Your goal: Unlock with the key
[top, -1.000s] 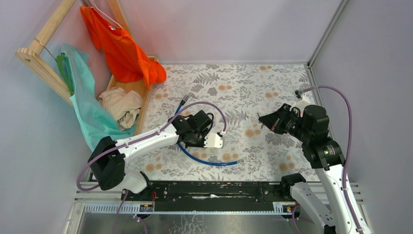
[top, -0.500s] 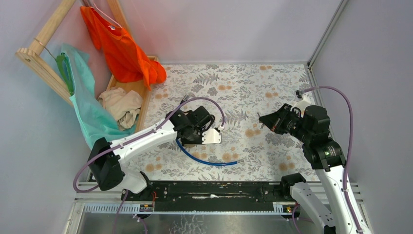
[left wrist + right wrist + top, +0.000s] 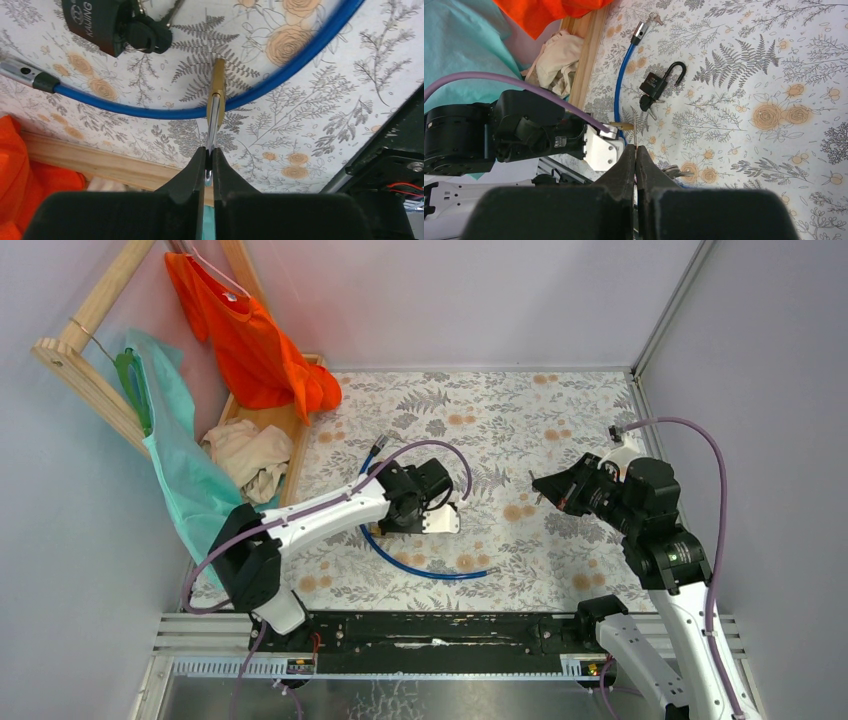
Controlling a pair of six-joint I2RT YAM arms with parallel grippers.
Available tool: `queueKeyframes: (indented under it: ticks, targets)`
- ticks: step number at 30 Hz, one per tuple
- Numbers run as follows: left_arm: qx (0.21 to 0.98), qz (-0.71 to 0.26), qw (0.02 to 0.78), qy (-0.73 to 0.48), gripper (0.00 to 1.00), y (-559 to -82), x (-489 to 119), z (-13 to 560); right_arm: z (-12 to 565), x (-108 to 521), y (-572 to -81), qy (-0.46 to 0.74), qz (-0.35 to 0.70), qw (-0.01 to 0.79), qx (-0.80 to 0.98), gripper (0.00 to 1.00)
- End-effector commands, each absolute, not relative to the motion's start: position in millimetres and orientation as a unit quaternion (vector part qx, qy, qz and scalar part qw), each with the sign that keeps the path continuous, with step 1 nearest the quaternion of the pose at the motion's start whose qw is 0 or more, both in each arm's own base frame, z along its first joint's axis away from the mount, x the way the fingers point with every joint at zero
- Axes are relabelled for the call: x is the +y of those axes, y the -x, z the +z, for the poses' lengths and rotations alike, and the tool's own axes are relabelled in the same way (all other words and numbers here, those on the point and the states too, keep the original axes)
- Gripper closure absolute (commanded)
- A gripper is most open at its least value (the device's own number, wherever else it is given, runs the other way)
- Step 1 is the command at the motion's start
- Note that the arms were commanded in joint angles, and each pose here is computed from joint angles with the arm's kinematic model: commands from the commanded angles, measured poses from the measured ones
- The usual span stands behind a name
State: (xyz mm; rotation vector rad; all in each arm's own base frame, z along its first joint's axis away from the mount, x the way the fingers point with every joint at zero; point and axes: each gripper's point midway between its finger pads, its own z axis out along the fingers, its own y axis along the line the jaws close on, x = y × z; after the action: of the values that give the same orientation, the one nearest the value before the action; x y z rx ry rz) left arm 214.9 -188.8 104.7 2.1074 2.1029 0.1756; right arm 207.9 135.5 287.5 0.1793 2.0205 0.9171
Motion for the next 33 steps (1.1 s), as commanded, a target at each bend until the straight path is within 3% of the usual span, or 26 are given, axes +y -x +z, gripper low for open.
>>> queueKeyframes:
  ticks: [1, 6, 12, 17, 21, 25, 33]
  targets:
    - [0.708, 0.073, 0.076, -0.698, 1.00, -227, -195, 99, 312, 135, -207, -0.061, 0.378, 0.472, 0.794, 1.00]
    - [0.707, 0.086, 0.075, -0.698, 1.00, -236, -199, 94, 311, 134, -206, -0.059, 0.373, 0.474, 0.795, 1.00]
    - [0.706, 0.090, 0.073, -0.699, 0.77, -238, -201, 93, 310, 134, -206, -0.056, 0.373, 0.476, 0.794, 1.00]
    - [0.702, 0.086, 0.070, -0.704, 0.68, -233, -205, 93, 311, 134, -206, -0.053, 0.374, 0.477, 0.794, 1.00]
    - [0.702, 0.085, 0.062, -0.705, 0.50, -230, -207, 88, 312, 134, -205, -0.053, 0.373, 0.478, 0.793, 1.00]
    - [0.701, 0.086, 0.050, -0.706, 0.42, -230, -207, 79, 314, 133, -205, -0.054, 0.372, 0.480, 0.792, 1.00]
    - [0.695, 0.107, 0.018, -0.710, 0.41, -236, -203, 52, 317, 130, -203, -0.051, 0.366, 0.487, 0.791, 1.00]
